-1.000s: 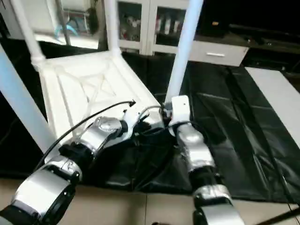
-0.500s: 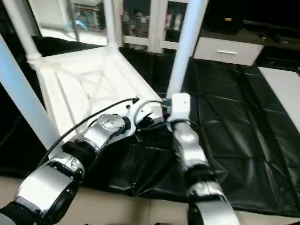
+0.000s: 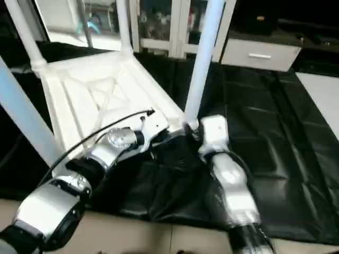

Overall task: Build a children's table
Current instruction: Rotate leg to tighten

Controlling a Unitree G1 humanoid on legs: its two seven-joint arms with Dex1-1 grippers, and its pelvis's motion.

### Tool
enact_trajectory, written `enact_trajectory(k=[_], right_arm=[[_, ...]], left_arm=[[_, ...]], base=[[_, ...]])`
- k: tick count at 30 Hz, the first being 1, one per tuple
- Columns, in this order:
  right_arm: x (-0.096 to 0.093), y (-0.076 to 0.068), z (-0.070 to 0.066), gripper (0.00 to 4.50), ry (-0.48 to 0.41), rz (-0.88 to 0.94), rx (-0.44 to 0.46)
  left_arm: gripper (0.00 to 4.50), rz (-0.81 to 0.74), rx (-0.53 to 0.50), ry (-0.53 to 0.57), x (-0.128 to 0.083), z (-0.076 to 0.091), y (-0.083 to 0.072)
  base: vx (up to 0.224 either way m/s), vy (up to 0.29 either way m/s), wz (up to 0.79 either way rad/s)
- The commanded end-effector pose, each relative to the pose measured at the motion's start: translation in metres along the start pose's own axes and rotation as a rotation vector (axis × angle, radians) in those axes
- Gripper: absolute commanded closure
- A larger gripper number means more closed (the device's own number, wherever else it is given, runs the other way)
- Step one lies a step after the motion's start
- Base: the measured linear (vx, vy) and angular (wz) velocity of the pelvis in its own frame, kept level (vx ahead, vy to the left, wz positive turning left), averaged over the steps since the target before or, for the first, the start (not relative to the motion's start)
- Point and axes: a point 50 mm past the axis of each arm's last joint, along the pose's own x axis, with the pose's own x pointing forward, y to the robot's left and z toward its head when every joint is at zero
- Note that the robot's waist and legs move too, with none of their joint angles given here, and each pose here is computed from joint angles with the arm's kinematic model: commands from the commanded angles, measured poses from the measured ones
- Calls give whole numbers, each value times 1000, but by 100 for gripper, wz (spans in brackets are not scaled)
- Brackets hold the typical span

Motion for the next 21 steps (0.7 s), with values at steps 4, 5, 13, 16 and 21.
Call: enact_trajectory(k=[4,5,13,16,21], right_arm=[[-15,-6,1,131,20,16,1],[-18,-6,0,131,33,34,19],[-32,6,9,131,52,338,46],[-35,8,13,131,50,399,41],[-38,8,11,131,67,441,38]], left_arm=[[387,-16,-46,-236,-3,36,7],[374,-8,-60,-266,-5,39,8],[311,-225,-74,-127,-39,5,8],[277,-272,-65,-32,-47,-9,4],[232,-381,-86,32,-51,-18,-9]], base=[[0,0,0],[0,0,0],[0,0,0],[0,0,0],[0,0,0]])
